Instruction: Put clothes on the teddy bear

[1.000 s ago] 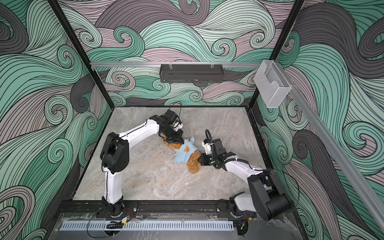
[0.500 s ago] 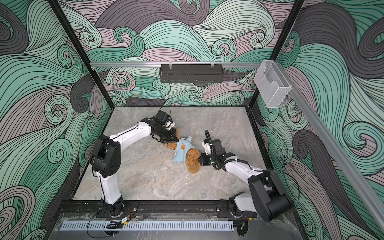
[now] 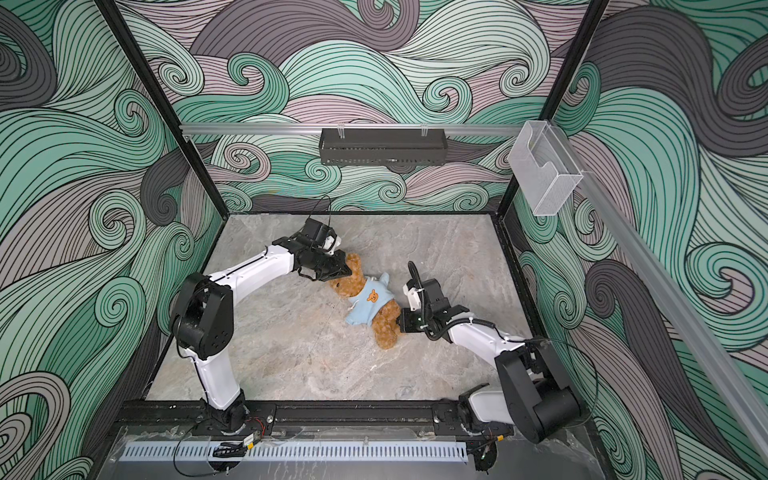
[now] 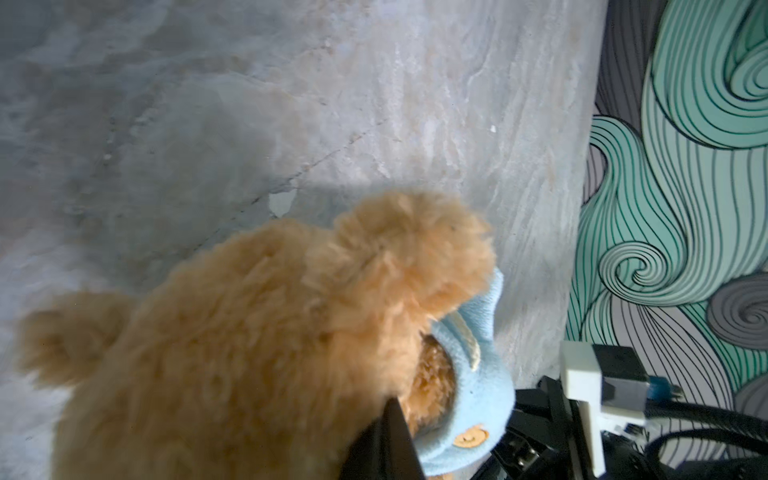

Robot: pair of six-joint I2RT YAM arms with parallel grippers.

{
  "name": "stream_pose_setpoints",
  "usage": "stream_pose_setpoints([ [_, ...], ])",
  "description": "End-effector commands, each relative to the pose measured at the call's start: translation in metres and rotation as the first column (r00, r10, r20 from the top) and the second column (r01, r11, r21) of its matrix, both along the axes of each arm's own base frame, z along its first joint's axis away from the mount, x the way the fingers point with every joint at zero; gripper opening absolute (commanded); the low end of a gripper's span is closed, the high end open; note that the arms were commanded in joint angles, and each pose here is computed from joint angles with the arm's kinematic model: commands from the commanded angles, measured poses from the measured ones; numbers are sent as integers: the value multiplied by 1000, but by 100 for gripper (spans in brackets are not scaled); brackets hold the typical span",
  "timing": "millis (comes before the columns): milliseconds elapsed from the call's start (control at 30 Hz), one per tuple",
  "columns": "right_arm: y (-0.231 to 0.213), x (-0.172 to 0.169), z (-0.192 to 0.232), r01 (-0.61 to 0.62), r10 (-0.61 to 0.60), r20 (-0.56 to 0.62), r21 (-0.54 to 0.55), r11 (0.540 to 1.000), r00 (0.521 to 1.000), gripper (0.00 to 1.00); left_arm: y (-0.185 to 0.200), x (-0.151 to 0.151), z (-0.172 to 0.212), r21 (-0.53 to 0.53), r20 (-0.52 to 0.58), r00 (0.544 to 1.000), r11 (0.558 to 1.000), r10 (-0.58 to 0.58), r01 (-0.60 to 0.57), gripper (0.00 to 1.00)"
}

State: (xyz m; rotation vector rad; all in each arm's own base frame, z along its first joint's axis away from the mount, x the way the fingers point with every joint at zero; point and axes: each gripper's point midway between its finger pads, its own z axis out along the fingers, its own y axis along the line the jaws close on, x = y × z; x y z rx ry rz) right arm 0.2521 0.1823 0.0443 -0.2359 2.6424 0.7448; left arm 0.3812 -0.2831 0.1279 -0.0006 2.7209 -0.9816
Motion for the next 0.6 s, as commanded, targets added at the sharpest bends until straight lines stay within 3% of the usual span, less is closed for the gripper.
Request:
stream_pose_setpoints([
  [0,-6,-9,-12,9,-11,-58,-41,999,998,0,-32,-15,36,-118,79,991,986,-108,117,22],
  [200,-5,-8,-13,2,-5,-60,-45,999,998,0,-43,-40,26,-102,32,980,974,-198,200,31],
  [567,-4,-6,-12,-7,4,-55,-49,999,998,0,-58,-38,1,-76,-34,967,965,-254,251,26],
])
